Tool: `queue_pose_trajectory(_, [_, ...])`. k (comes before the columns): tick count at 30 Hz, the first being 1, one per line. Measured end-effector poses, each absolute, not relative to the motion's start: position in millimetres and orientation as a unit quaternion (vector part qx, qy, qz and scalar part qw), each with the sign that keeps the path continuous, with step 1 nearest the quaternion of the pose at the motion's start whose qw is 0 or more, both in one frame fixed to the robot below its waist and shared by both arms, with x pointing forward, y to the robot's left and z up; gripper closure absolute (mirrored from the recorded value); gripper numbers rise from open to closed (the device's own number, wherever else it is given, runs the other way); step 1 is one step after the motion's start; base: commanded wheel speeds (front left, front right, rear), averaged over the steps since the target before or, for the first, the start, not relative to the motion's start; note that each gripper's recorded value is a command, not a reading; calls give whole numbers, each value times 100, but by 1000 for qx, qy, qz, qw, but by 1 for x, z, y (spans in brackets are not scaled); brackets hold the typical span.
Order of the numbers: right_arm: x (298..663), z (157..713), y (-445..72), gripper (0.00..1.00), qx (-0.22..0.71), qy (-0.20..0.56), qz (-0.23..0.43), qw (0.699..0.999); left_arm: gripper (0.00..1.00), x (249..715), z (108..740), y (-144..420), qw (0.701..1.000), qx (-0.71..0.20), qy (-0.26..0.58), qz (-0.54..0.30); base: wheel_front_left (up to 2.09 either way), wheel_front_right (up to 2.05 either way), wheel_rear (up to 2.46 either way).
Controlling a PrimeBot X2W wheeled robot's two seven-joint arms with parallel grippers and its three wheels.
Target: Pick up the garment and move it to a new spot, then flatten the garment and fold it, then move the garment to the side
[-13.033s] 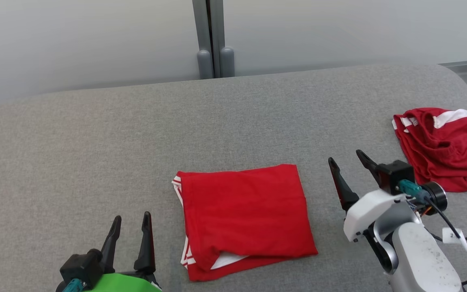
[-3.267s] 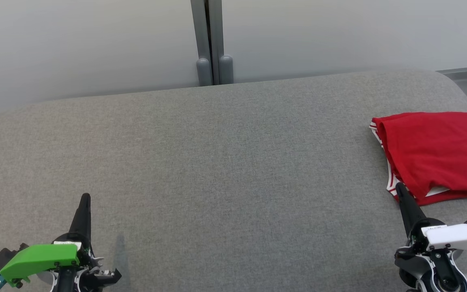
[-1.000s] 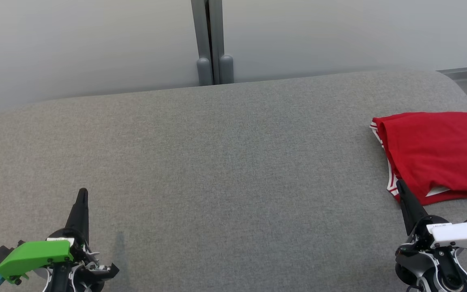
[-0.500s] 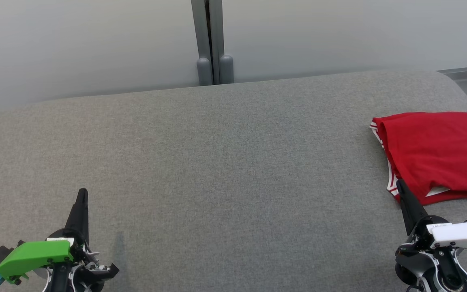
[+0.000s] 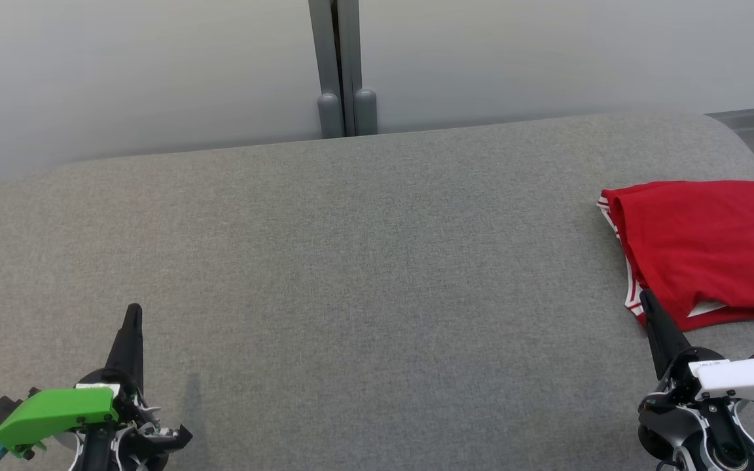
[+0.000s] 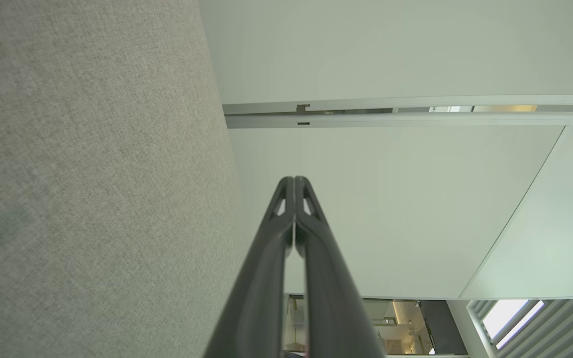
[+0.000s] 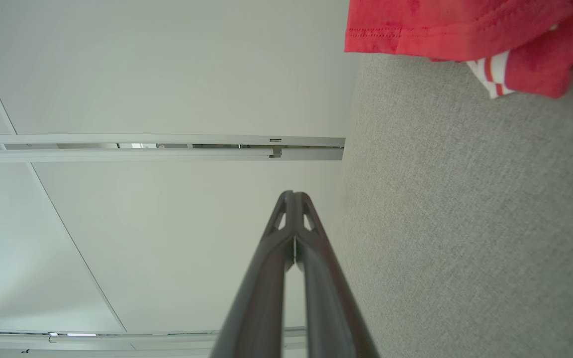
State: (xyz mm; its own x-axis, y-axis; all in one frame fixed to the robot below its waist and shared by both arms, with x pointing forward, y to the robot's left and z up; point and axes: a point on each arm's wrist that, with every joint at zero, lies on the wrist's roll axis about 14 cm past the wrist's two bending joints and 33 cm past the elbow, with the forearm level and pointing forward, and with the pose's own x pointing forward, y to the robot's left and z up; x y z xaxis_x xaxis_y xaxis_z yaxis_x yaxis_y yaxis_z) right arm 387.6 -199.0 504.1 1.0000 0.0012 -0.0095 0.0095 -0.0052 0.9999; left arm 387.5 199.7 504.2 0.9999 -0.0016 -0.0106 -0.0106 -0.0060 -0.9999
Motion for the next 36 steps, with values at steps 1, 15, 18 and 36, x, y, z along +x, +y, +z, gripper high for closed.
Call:
queue_pose_trajectory(1, [388, 504, -199, 100, 709, 4, -3, 705, 100, 388, 504, 200, 705, -709, 4, 3, 0, 0, 0])
queue_pose_trajectory(15, [388, 504, -199, 100, 709, 4, -3, 705, 100, 388, 504, 200, 705, -709, 4, 3, 0, 0, 0])
queue_pose_trajectory(18, [388, 504, -199, 100, 709, 4, -3, 705, 100, 388, 504, 200, 705, -710, 4, 3, 0, 0, 0])
queue_pose_trajectory(36, [388, 504, -199, 100, 709, 4, -3, 705, 100, 387, 504, 200, 705, -710, 4, 4, 0, 0, 0])
